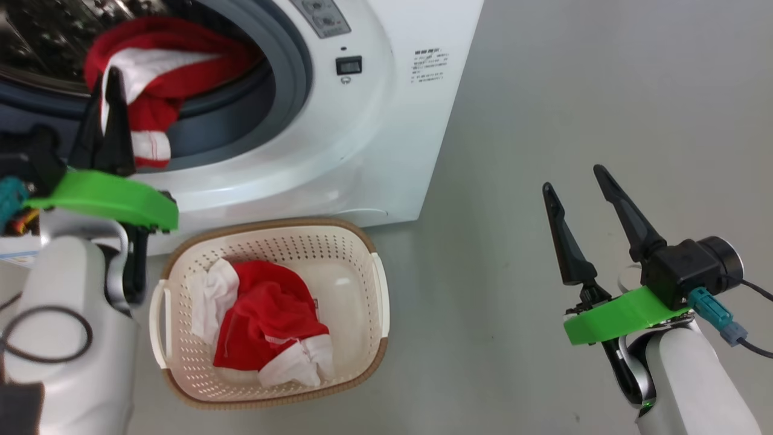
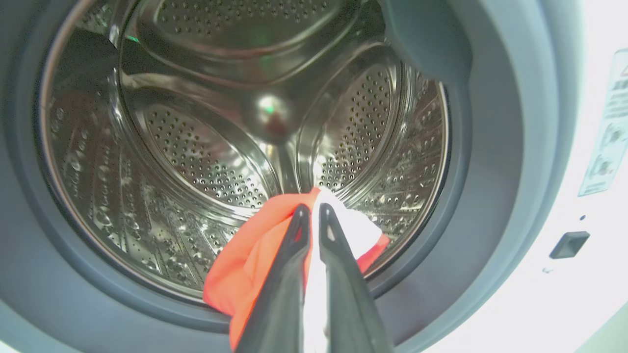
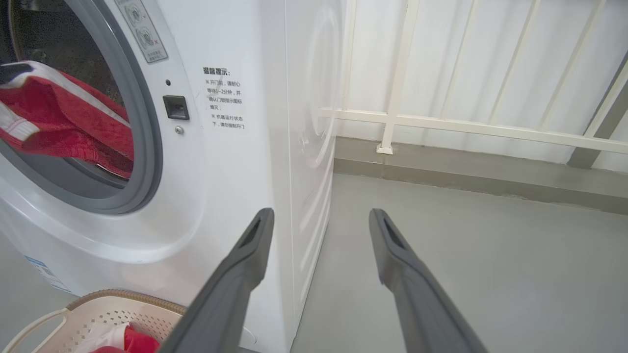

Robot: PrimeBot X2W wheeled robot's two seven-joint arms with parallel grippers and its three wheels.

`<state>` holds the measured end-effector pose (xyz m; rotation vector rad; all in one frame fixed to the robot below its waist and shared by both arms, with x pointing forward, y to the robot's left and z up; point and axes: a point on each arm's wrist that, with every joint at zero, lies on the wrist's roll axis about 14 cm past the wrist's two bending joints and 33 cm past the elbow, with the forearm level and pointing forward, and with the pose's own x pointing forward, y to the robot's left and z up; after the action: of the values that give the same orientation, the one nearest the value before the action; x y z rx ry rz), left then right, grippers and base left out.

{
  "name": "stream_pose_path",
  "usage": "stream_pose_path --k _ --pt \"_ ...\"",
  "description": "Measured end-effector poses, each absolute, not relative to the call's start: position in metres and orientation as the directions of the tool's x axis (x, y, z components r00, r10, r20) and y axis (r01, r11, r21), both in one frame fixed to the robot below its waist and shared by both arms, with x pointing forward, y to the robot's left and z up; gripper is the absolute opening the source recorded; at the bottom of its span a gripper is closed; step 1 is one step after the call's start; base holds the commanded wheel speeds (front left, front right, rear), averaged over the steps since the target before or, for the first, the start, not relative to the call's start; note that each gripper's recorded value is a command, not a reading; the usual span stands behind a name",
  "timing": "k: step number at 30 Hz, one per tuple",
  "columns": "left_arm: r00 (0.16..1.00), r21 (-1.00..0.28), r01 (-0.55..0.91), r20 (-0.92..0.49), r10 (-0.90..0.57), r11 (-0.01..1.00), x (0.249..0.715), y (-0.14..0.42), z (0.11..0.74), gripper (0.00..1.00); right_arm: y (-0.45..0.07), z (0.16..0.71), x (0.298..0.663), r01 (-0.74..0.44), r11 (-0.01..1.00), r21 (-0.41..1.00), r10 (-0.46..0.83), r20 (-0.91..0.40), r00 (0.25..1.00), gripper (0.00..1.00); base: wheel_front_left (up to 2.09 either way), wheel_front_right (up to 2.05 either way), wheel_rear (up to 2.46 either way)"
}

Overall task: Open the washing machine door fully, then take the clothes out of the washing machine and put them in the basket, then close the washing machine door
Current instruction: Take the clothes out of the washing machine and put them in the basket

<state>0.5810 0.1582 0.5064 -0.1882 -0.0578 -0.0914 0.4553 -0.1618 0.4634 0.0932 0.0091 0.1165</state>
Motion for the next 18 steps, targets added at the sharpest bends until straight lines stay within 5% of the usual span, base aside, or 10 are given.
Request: stream_pose_path --k 18 --pt "0.966 -0.159 0.123 0.247 -0.081 0.98 0.495 0.158 0.565 0.0 -0.156 0.487 0.424 -0.129 0.985 0.111 0.125 0.038 0.991 1.0 0.0 0.0 0.0"
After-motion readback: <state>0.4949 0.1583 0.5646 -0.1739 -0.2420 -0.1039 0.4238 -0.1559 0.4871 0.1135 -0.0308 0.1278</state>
